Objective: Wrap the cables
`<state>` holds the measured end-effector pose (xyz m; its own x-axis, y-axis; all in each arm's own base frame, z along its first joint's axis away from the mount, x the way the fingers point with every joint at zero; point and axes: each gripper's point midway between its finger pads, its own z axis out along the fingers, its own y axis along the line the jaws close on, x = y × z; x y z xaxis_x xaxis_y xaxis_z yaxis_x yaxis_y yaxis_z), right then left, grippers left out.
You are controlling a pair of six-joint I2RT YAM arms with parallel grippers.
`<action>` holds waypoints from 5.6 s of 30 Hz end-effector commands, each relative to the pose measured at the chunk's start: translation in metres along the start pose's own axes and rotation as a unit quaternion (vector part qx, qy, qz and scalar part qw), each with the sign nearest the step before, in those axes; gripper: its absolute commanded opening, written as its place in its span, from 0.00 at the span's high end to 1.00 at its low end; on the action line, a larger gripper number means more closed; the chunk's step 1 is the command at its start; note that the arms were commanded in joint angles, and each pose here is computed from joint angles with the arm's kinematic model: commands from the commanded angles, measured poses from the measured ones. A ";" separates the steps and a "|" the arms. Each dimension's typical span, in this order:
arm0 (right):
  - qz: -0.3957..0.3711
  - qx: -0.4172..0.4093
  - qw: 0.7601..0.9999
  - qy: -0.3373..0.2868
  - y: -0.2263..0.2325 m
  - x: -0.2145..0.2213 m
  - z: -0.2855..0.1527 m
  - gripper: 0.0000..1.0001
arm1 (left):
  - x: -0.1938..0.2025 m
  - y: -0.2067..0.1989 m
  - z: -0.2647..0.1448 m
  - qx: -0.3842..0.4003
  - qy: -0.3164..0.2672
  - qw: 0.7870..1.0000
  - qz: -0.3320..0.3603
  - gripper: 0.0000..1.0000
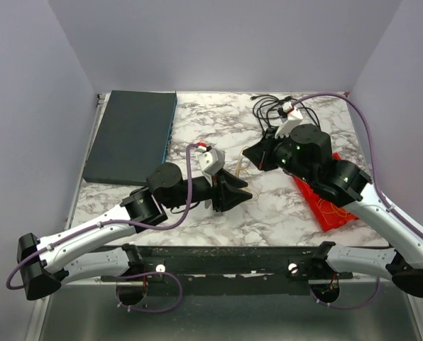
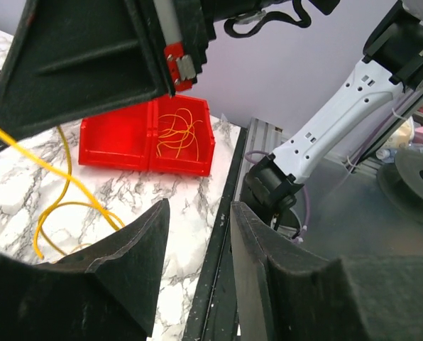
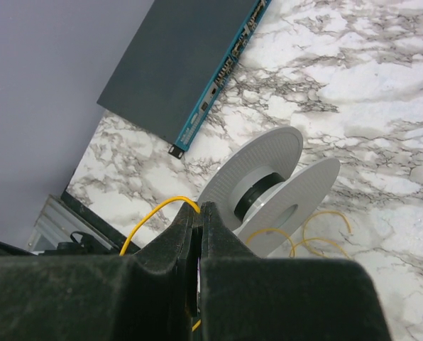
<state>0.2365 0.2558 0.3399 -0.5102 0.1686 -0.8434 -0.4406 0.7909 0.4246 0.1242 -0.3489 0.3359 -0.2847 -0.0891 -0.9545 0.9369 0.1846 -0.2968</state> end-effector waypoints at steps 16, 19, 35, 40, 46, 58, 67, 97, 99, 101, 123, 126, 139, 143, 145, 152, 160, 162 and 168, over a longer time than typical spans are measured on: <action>0.047 -0.003 0.999 0.024 0.014 0.000 0.021 0.99 | 0.027 0.071 -0.066 -0.266 -0.063 0.961 -0.037 0.37; 0.056 -0.002 0.998 0.029 0.016 0.003 0.028 0.99 | 0.031 0.079 -0.064 -0.295 -0.077 0.952 -0.040 0.34; 0.037 0.116 0.993 -0.004 -0.038 0.006 0.012 0.99 | 0.013 0.073 -0.035 -0.294 -0.041 0.955 0.012 1.00; 0.002 0.226 0.974 -0.023 -0.093 0.016 -0.021 0.97 | -0.005 0.057 -0.046 -0.258 0.033 0.964 0.051 1.00; 0.018 0.161 0.987 -0.008 -0.072 0.023 -0.026 0.97 | -0.006 0.051 -0.034 -0.214 0.054 0.973 0.068 0.60; 0.045 0.068 0.997 0.006 -0.019 -0.005 -0.016 0.97 | 0.000 0.065 0.004 -0.208 -0.044 0.976 0.043 0.24; 0.051 0.057 0.997 0.016 -0.014 0.003 -0.005 0.97 | -0.016 0.079 0.002 -0.245 -0.114 0.962 0.025 0.47; -0.038 0.006 0.999 -0.007 -0.044 0.055 -0.026 0.37 | 0.036 0.051 -0.047 -0.143 0.351 0.925 -0.020 1.00; -0.046 -0.022 0.999 -0.007 -0.033 0.053 -0.025 0.37 | 0.039 0.053 -0.047 -0.144 0.358 0.922 -0.025 1.00; -0.052 -0.051 0.997 -0.004 -0.023 0.053 -0.023 0.42 | 0.039 0.053 -0.046 -0.143 0.359 0.922 -0.030 1.00; -0.121 -0.134 0.983 0.030 0.019 0.071 -0.004 0.56 | 0.038 0.061 -0.033 -0.131 0.352 0.926 -0.050 1.00; -0.122 -0.132 0.983 0.029 0.019 0.072 -0.002 0.56 | 0.038 0.060 -0.033 -0.128 0.351 0.926 -0.051 1.00; -0.137 -0.105 0.985 0.013 0.028 0.069 0.014 0.64 | 0.041 0.058 -0.034 -0.119 0.344 0.930 -0.053 1.00; -0.133 -0.102 0.986 0.015 0.028 0.070 0.016 0.78 | 0.042 0.057 -0.035 -0.113 0.336 0.933 -0.056 1.00; -0.132 -0.103 0.986 0.016 0.028 0.070 0.017 0.85 | 0.042 0.057 -0.036 -0.114 0.333 0.934 -0.057 1.00; -0.120 -0.101 0.987 0.016 0.031 0.066 0.014 0.99 | 0.040 0.062 -0.039 -0.132 0.303 0.942 -0.055 0.99; -0.149 -0.088 0.985 0.019 0.023 0.066 0.010 0.80 | 0.040 0.058 -0.042 -0.121 0.299 0.945 -0.057 1.00; -0.160 -0.089 0.983 0.022 0.022 0.068 0.012 0.74 | 0.038 0.057 -0.044 -0.119 0.301 0.945 -0.055 1.00; -0.179 -0.103 0.978 0.015 0.023 0.070 0.010 0.66 | 0.034 0.053 -0.049 -0.102 0.309 0.944 -0.062 1.00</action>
<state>0.2008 0.2939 0.2812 -0.3648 -0.1018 -0.9255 -0.7089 0.6748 0.2052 0.1589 -0.2957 0.2691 -0.5321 0.4626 -0.7091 0.8296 0.4522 -0.3276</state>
